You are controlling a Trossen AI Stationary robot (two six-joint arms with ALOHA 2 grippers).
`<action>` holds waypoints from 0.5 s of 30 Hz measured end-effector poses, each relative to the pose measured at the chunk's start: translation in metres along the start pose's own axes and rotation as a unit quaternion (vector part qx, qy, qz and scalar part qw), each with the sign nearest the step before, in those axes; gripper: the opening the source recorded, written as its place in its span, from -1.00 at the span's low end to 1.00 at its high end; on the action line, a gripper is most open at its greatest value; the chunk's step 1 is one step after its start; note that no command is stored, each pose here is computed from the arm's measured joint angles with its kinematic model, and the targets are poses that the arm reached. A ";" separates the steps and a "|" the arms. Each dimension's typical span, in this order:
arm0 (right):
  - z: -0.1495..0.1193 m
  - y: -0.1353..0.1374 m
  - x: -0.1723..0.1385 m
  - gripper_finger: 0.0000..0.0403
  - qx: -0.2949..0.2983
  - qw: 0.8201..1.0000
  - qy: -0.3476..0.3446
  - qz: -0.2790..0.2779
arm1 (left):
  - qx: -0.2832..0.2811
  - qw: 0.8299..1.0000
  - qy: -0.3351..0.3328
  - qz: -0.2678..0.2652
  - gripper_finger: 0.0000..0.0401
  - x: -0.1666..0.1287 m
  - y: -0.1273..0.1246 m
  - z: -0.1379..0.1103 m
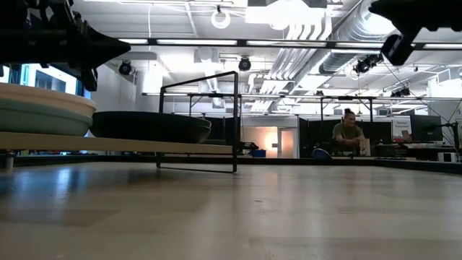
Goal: Place and stack plates onto a shelf
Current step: Return to Home Position
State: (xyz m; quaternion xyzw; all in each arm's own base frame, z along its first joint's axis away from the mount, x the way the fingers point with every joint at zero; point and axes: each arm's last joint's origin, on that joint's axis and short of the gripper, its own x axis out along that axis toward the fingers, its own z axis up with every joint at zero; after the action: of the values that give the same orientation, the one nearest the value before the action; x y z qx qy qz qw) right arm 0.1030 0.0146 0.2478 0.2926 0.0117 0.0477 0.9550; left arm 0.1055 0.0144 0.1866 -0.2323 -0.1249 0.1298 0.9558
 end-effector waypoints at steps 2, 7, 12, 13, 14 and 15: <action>-0.006 -0.004 -0.004 -1.00 -0.008 1.000 -0.006 0.004 | 0.001 1.000 0.004 0.002 -1.00 0.000 0.000 -0.001; -0.021 -0.017 -0.013 -1.00 -0.032 0.999 -0.035 -0.005 | 0.004 1.000 0.012 0.006 -1.00 0.000 0.001 -0.002; -0.037 -0.028 -0.016 -1.00 -0.032 0.998 -0.056 -0.004 | 0.004 1.000 0.014 0.007 -1.00 0.000 0.001 -0.003; -0.038 -0.029 -0.015 -1.00 -0.032 0.998 -0.055 -0.002 | 0.004 1.000 0.016 0.008 -1.00 0.000 0.002 -0.003; -0.041 -0.030 -0.014 -1.00 -0.033 0.998 -0.048 -0.002 | 0.005 1.000 0.018 0.009 -1.00 0.000 0.002 -0.004; -0.042 -0.031 -0.013 -1.00 -0.036 0.998 -0.048 0.000 | 0.006 1.000 0.022 0.011 -1.00 0.000 0.002 -0.004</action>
State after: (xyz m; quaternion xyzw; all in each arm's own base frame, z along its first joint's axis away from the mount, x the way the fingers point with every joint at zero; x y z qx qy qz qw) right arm 0.0901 0.0110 0.1957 0.2602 -0.0359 0.0345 0.9643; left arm 0.1062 0.0145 0.1818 -0.2306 -0.1001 0.1364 0.9582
